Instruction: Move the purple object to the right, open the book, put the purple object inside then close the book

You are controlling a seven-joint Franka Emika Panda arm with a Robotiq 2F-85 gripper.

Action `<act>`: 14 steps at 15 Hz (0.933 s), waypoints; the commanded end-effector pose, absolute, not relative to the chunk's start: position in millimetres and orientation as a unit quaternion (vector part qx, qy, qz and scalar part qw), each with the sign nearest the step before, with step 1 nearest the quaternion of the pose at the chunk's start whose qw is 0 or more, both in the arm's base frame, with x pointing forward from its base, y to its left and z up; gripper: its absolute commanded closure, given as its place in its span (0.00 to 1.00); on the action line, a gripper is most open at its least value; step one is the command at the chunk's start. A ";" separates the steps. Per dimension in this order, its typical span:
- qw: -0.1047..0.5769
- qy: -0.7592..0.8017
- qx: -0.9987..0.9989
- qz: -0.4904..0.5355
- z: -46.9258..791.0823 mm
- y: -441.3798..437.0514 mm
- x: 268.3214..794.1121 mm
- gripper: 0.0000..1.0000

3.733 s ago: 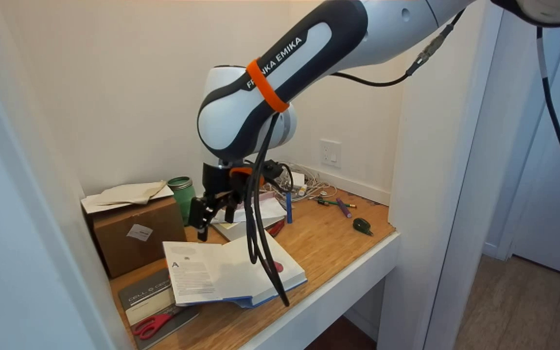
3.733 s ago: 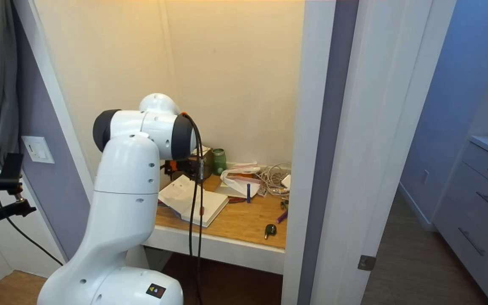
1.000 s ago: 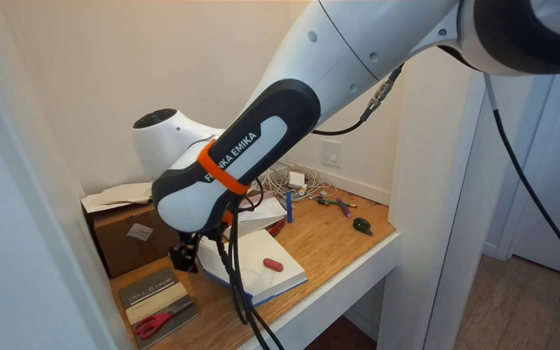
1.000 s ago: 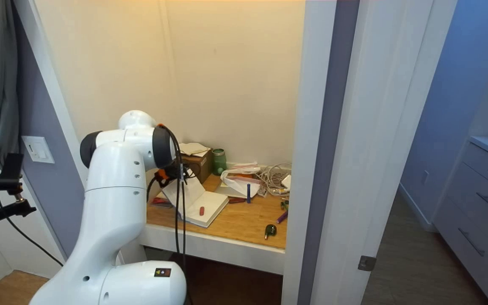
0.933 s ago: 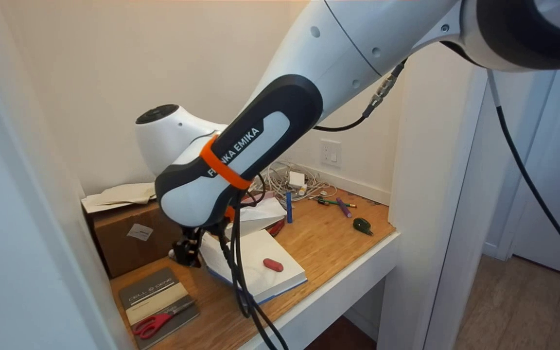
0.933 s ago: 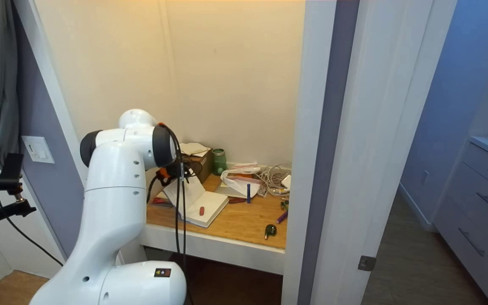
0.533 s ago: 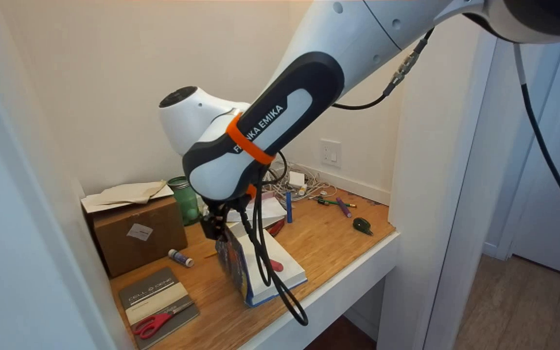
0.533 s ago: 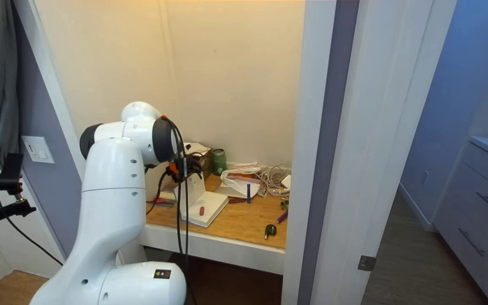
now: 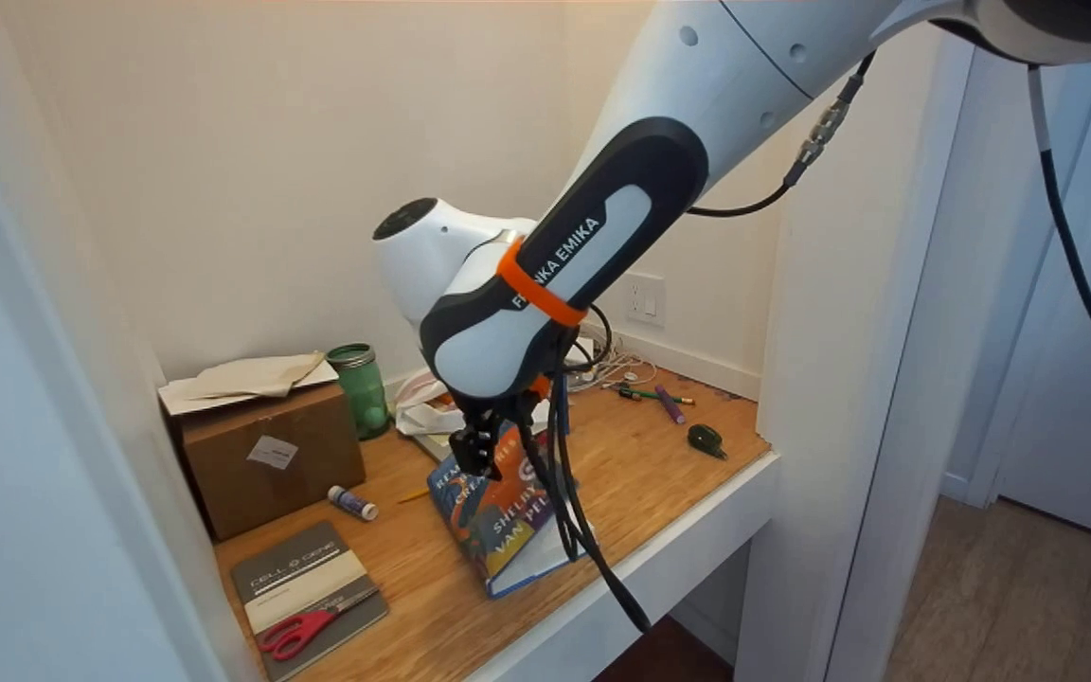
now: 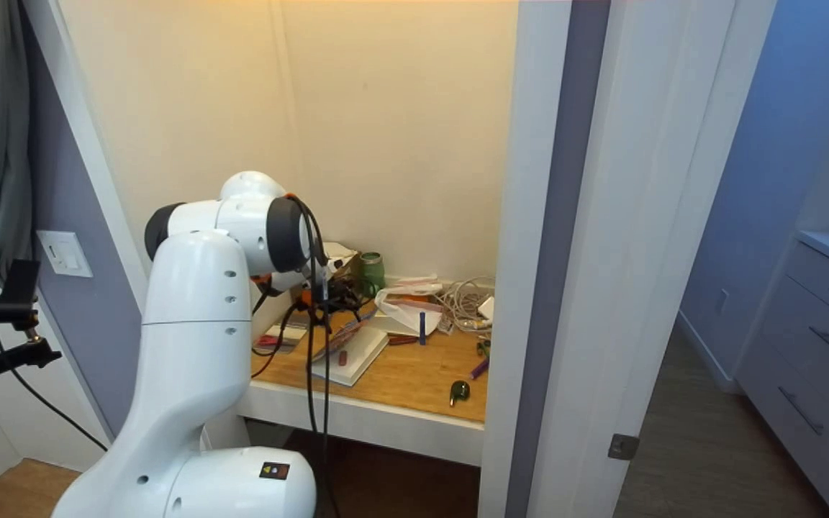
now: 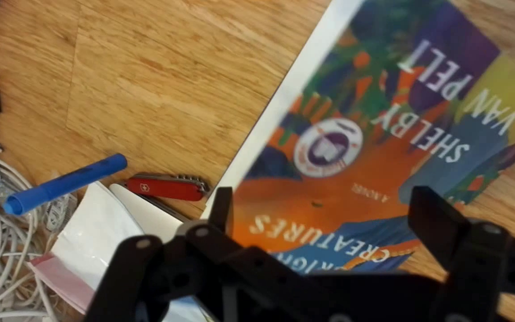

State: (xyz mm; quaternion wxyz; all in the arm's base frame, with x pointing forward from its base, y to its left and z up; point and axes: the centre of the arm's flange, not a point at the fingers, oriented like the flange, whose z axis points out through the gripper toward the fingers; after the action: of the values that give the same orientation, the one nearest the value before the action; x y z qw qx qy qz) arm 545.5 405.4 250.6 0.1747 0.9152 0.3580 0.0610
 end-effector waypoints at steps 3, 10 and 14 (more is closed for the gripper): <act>0.201 0.318 0.923 0.081 295.0 384.9 530.5 0.00; 0.137 0.281 0.944 0.103 349.2 388.2 514.9 0.00; 0.102 0.263 0.956 0.082 365.1 385.1 497.0 0.00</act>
State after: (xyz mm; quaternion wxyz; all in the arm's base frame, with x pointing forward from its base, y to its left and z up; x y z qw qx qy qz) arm 519.7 398.4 352.4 0.1323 0.9447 0.2828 0.1007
